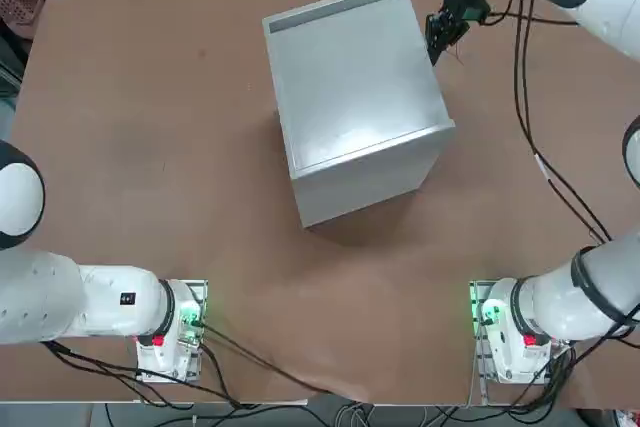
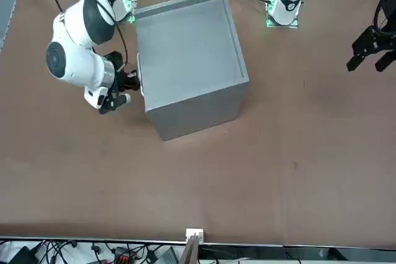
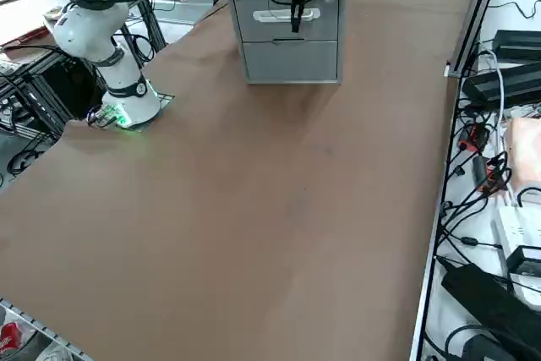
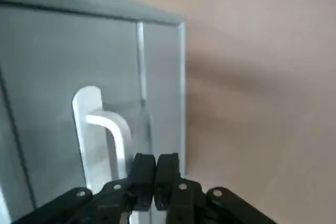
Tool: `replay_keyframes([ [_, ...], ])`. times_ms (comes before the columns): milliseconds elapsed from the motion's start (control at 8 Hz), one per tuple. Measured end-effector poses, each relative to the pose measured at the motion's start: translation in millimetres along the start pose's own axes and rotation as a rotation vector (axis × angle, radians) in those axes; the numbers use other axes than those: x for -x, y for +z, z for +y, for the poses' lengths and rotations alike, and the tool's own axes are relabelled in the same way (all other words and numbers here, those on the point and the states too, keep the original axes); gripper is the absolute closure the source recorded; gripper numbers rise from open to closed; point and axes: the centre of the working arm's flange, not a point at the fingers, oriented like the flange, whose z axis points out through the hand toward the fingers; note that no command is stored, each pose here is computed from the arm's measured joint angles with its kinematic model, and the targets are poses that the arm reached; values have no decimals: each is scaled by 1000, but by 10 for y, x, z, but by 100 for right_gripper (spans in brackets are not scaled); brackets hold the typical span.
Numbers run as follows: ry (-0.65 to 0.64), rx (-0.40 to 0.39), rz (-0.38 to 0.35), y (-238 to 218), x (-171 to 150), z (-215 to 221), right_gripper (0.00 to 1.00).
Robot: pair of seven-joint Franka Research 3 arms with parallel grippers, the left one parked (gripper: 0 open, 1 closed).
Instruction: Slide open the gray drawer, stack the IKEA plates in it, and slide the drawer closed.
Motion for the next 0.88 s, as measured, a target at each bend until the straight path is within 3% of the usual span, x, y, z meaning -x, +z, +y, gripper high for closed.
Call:
replay_keyframes([
  [500,25,212,45,-850,36,565,90],
  [625,39,248,39,-1047,74,665,81],
  [875,85,272,50,-1470,182,850,39],
])
